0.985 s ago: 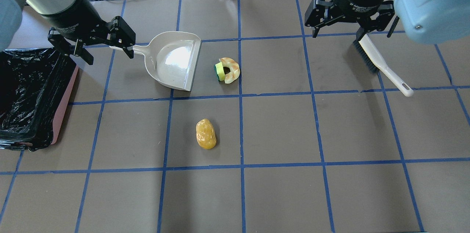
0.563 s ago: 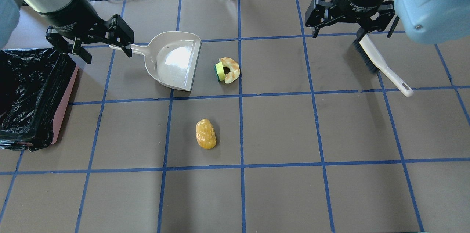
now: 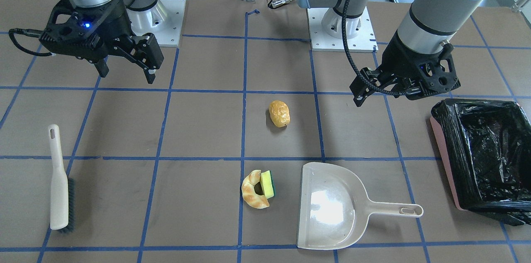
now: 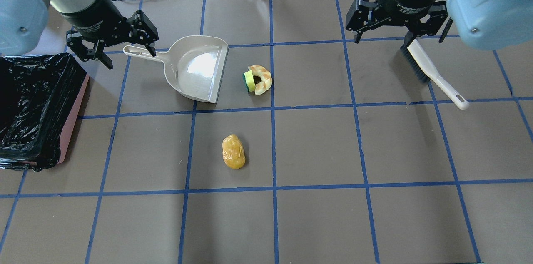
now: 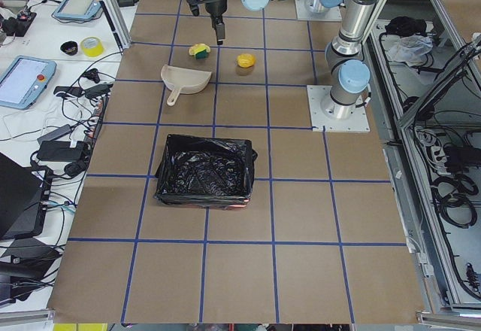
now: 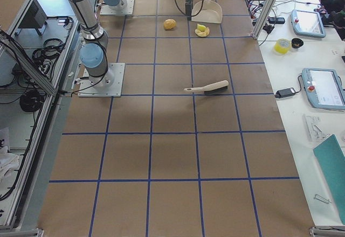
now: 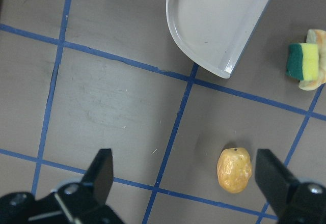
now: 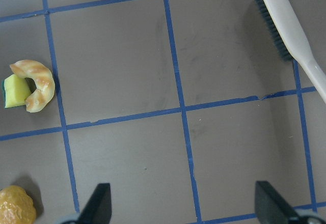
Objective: Sweep and dump trash into bin
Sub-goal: 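Grasp the white dustpan handle with the left gripper and lift it, then grasp the white-handled brush with the right gripper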
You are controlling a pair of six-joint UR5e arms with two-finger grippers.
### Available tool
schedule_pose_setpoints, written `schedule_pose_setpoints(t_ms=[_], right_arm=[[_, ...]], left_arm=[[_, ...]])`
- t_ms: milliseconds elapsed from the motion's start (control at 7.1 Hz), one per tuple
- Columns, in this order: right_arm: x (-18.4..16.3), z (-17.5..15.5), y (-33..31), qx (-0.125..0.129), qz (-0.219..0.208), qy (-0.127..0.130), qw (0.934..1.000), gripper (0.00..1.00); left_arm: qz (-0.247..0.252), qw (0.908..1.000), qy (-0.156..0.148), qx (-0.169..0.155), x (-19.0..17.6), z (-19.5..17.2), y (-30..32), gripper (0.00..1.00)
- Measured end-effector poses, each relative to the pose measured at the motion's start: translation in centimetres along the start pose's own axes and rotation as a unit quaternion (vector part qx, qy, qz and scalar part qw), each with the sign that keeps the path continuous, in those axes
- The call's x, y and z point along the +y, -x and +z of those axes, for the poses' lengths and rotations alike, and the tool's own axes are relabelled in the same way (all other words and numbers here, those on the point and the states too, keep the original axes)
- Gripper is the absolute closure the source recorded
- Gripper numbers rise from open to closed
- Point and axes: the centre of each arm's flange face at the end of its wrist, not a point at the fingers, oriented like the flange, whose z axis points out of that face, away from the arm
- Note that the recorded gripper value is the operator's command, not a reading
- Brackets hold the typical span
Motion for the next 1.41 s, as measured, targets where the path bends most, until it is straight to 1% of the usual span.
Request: schedule_pose_setpoints(t_ms=[141, 282, 422, 563, 704, 845, 985, 1126, 1267, 1408], right_arm=[[0.0, 0.0, 0.0, 0.000, 0.000, 0.000, 1.0000, 0.00], [0.0, 0.0, 0.0, 0.000, 0.000, 0.000, 1.0000, 0.00], [0.0, 0.0, 0.0, 0.000, 0.000, 0.000, 1.0000, 0.00], [0.0, 0.0, 0.0, 0.000, 0.000, 0.000, 1.0000, 0.00], [-0.1, 0.0, -0.1, 0.001, 0.000, 0.001, 1.0000, 0.00], [-0.4, 0.4, -0.9, 0.003, 0.006, 0.007, 1.0000, 0.00], [-1.3, 1.1, -3.3, 0.007, 0.021, 0.025, 0.9994, 0.00], [-2.5, 2.3, -7.3, 0.010, 0.035, 0.055, 0.9979, 0.00], [-3.6, 3.8, -11.6, 0.008, 0.023, 0.083, 0.9963, 0.00], [-5.0, 5.6, -15.2, 0.001, -0.021, 0.099, 0.9948, 0.00]], left_arm=[[-0.035, 0.9994, -0.007, 0.001, -0.6, 0.4, -0.1, 0.00], [-0.100, 0.9948, -0.018, -0.004, -1.1, 0.7, 0.0, 0.00], [-0.188, 0.9816, -0.032, -0.016, -1.5, 1.0, 0.2, 0.00], [-0.276, 0.9593, -0.056, -0.020, -2.1, 1.3, 0.4, 0.00], [-0.341, 0.9369, -0.077, -0.013, -3.0, 1.9, 0.5, 0.00], [-0.385, 0.9183, -0.091, -0.003, -4.2, 3.0, 0.3, 0.00], [-0.427, 0.8985, -0.101, 0.006, -5.7, 4.5, 0.0, 0.01], [-0.458, 0.8825, -0.106, 0.014, -7.5, 6.2, -0.3, 0.01], [-0.472, 0.8746, -0.110, 0.018, -9.5, 7.8, -0.7, 0.01], [-0.478, 0.8713, -0.108, 0.016, -11.6, 9.5, -1.0, 0.03]])
